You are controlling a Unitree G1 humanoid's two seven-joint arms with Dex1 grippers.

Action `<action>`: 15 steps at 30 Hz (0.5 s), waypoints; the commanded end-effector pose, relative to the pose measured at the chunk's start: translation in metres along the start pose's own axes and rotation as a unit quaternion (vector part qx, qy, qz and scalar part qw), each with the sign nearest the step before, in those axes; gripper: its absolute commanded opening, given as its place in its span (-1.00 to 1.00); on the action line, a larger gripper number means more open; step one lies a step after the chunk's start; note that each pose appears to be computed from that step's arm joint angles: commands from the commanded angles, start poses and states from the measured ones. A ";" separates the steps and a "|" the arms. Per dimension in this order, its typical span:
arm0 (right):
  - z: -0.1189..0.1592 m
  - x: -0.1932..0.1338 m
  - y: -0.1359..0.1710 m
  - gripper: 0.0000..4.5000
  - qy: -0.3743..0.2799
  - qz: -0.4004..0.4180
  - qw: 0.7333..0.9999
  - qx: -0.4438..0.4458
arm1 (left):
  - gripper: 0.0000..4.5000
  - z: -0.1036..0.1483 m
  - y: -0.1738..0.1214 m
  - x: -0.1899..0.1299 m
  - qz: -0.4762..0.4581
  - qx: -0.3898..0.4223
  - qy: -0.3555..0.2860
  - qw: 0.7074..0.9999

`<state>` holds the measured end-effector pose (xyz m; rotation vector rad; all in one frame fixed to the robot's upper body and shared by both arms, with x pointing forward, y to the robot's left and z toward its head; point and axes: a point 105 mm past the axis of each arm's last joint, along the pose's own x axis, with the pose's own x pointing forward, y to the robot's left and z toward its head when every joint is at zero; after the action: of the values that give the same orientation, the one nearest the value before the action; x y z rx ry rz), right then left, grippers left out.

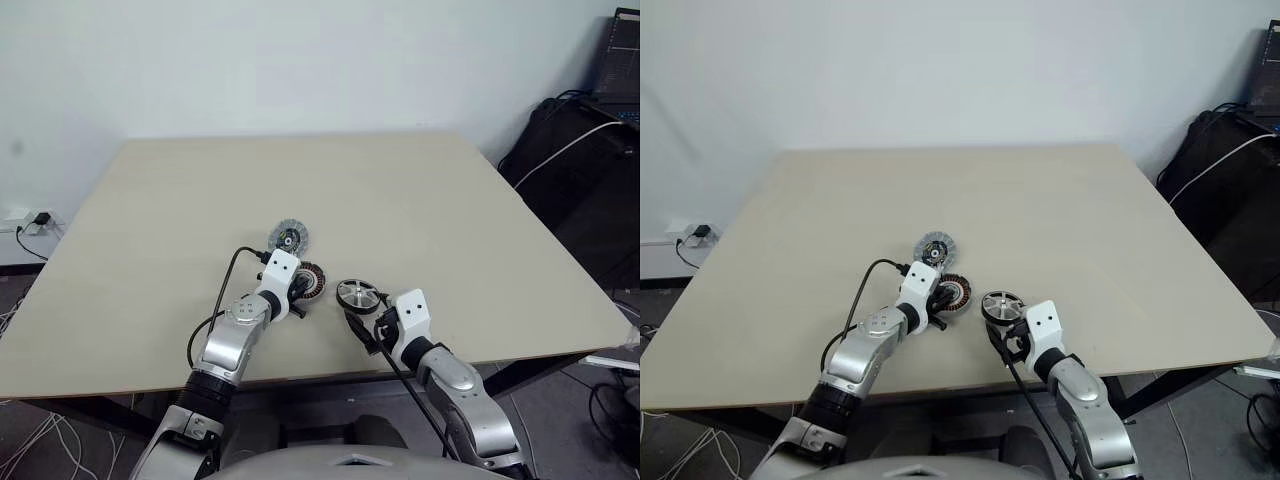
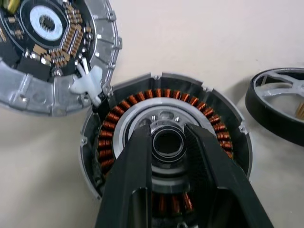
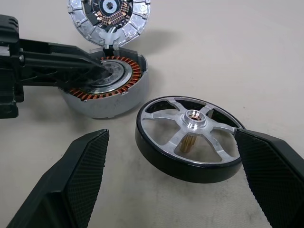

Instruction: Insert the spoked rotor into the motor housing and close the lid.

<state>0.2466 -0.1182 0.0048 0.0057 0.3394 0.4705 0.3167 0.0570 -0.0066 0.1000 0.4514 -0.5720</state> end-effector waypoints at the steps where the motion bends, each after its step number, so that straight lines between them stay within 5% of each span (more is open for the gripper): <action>1: 0.018 0.000 -0.001 1.00 -0.032 -0.003 0.999 -0.008 | -0.70 0.014 -0.002 0.004 -0.001 0.014 -0.022 1.000; 2: 0.018 0.000 -0.001 1.00 -0.032 -0.003 0.999 -0.008 | -0.70 0.014 -0.002 0.004 0.000 0.014 -0.022 1.000; 8: 0.021 0.000 0.000 1.00 -0.032 -0.003 0.999 -0.010 | 0.16 0.017 -0.001 0.001 0.006 0.017 -0.032 0.999; 15: 0.021 -0.001 0.001 1.00 -0.030 0.000 0.999 -0.010 | 0.16 0.049 -0.009 -0.023 -0.002 0.003 -0.120 0.993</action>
<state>0.2475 -0.1182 0.0077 0.0004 0.3396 0.4654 0.3097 0.0562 0.0162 0.0663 0.3416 -0.5649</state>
